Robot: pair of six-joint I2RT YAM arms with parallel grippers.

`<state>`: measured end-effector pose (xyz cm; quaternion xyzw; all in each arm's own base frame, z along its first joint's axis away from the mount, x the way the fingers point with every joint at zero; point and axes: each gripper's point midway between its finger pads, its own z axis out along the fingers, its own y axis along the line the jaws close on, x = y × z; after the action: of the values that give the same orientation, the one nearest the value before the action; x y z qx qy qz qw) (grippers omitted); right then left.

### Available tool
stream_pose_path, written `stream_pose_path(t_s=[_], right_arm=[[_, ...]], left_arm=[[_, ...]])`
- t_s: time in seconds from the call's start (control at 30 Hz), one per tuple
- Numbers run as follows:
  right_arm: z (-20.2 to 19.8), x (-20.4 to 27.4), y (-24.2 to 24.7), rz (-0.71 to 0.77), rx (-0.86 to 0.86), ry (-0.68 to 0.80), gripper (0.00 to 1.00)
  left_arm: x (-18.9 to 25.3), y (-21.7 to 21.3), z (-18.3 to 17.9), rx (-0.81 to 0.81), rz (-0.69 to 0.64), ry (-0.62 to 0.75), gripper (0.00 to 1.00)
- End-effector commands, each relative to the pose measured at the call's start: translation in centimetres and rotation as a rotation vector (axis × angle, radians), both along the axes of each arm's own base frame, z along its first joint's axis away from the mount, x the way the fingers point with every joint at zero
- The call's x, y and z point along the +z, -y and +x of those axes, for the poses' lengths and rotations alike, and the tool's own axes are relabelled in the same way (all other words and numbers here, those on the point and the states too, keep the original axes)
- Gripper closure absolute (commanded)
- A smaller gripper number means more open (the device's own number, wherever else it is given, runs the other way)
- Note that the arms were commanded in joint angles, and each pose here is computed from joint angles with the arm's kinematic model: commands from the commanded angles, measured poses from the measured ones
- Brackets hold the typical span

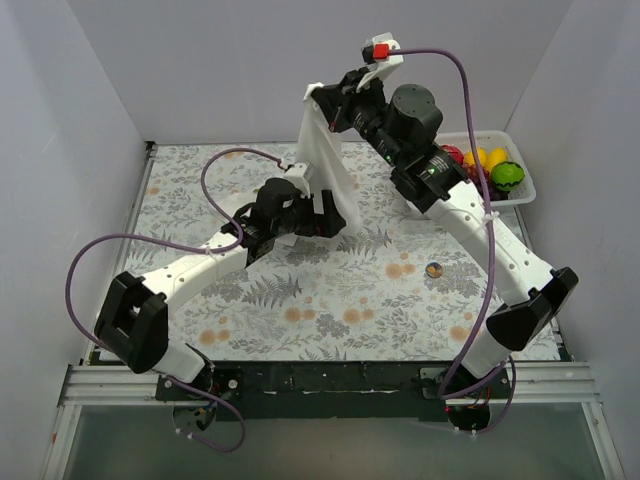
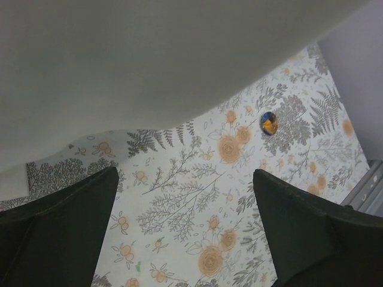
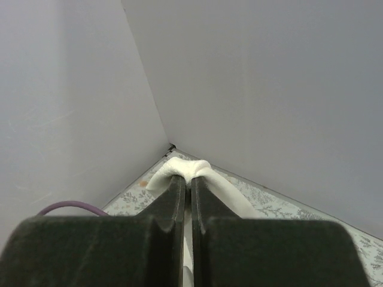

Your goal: Pin the brooch onto the clothing

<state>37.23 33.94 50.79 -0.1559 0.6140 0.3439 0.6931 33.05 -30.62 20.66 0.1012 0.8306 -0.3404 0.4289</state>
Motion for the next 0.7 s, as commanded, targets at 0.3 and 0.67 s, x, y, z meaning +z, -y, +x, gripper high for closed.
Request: stream_pose_path(t_s=[0.3,0.67], right_arm=[[-6.8,11.9,8.3,0.236,-0.103,0.289,0.99],[-6.4,0.6,8.7,0.157,-0.136,0.07,0.99]], left_arm=[[-10.6,-4.3,1.7,0.091,0.23,-0.183,0.29],[-1.6,-7.7,15.7,0.279,0.166,0.015,0.33]])
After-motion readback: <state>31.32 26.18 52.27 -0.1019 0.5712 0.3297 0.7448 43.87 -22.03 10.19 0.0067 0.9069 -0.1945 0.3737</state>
